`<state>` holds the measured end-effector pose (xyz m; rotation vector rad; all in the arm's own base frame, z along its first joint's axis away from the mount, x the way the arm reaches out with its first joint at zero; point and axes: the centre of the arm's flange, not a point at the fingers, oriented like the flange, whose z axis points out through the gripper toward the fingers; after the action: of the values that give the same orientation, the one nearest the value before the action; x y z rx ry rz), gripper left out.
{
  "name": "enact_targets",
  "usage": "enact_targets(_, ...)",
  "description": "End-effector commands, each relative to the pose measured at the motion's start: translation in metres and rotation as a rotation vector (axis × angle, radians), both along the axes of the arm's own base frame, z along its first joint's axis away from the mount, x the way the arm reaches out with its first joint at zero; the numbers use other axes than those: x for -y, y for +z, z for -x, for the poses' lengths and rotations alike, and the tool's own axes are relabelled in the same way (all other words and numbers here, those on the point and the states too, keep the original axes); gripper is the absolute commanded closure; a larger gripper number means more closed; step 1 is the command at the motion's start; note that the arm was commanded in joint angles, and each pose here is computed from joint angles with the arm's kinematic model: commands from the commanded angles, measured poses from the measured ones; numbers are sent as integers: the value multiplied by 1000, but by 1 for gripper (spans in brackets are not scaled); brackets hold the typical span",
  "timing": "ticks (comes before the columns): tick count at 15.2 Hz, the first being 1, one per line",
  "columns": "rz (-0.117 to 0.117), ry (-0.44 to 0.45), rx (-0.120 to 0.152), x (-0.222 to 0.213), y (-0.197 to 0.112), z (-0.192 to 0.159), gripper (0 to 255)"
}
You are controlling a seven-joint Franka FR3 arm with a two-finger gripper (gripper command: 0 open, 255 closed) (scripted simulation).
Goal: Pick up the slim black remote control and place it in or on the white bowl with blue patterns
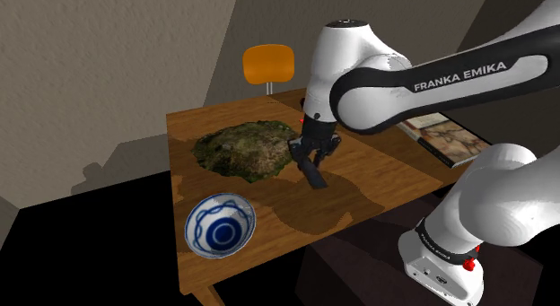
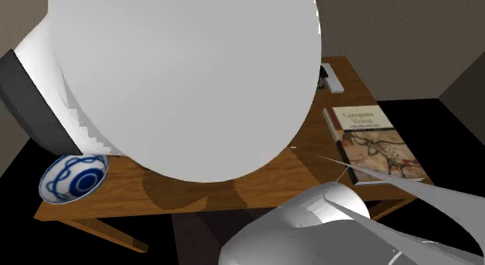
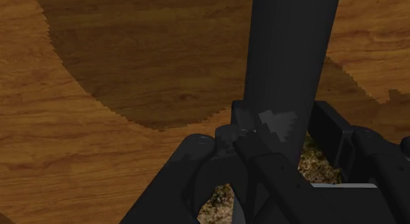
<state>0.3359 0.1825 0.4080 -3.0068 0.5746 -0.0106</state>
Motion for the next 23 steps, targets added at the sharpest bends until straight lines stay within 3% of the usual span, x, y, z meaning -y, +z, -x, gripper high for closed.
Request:
enact_targets(1, -1, -1, 0, -29, 1, -3, 255)
enact_targets(18, -1, -1, 0, -259, -4, -25, 255)
enact_targets(23, -1, -1, 0, -259, -30, -25, 255)
